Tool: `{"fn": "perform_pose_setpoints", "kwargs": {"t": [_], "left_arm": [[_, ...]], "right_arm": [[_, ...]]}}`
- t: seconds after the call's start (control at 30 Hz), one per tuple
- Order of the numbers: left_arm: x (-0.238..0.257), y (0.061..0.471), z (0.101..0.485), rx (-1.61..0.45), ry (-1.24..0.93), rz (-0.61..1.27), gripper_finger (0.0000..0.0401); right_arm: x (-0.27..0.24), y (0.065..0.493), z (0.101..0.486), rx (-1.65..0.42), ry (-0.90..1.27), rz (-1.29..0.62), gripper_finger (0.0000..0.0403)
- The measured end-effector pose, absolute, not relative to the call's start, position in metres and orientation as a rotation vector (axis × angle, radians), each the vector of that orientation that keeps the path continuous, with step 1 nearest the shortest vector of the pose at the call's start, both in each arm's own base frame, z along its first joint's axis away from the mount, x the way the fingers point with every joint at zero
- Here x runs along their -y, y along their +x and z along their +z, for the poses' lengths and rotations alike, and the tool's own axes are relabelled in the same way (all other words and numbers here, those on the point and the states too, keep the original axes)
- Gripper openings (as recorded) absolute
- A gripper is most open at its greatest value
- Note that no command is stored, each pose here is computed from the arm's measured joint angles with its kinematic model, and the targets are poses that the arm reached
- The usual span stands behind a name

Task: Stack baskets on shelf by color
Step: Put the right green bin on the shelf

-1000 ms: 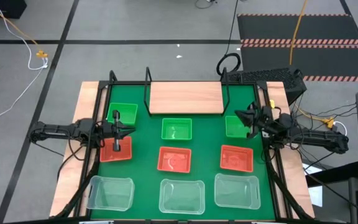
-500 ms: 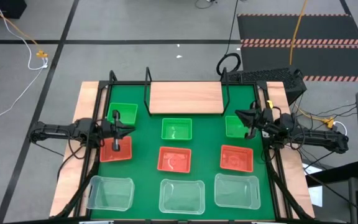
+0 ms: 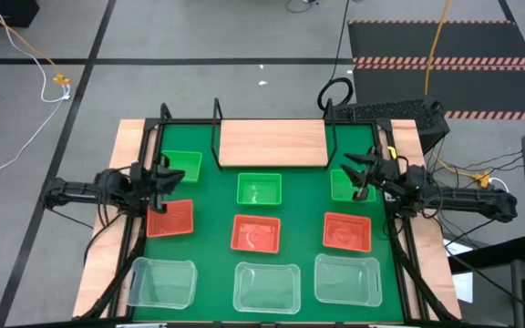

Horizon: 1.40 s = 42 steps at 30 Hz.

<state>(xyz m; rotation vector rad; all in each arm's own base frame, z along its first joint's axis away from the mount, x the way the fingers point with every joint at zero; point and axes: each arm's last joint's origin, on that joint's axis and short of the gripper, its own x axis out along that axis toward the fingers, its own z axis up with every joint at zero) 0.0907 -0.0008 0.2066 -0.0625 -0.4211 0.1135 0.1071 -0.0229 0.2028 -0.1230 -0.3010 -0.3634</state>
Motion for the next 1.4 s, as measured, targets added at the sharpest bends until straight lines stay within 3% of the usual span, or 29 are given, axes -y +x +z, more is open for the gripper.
{"fn": "perform_pose_setpoints", "kwargs": {"t": [0.27,0.6,0.83,1.03,1.23,1.4], "left_arm": [[-0.003,0.112,0.19,0.215,-0.064,0.302,0.0037],[-0.008,0.142,0.208,0.135,-0.011,0.413,0.0037],[-0.007,0.175,0.213,0.013,-0.015,0.443,0.0037],[-0.004,0.2,0.217,-0.098,-0.074,0.451,0.0037],[-0.001,0.214,0.217,-0.271,0.036,0.441,0.0037],[-0.007,0.22,0.229,-0.269,0.129,0.458,0.0037]], "right_arm": [[0.03,0.107,0.202,0.258,-0.206,-0.548,0.0182],[0.034,0.109,0.212,0.379,-0.225,-0.513,0.019],[0.035,0.121,0.212,0.317,-0.022,-0.379,0.019],[0.039,0.136,0.239,0.046,0.082,-0.37,0.0189],[0.041,0.142,0.255,-0.348,0.221,-0.444,0.0189],[0.041,0.141,0.254,-0.6,0.324,-0.474,0.0189]]}}
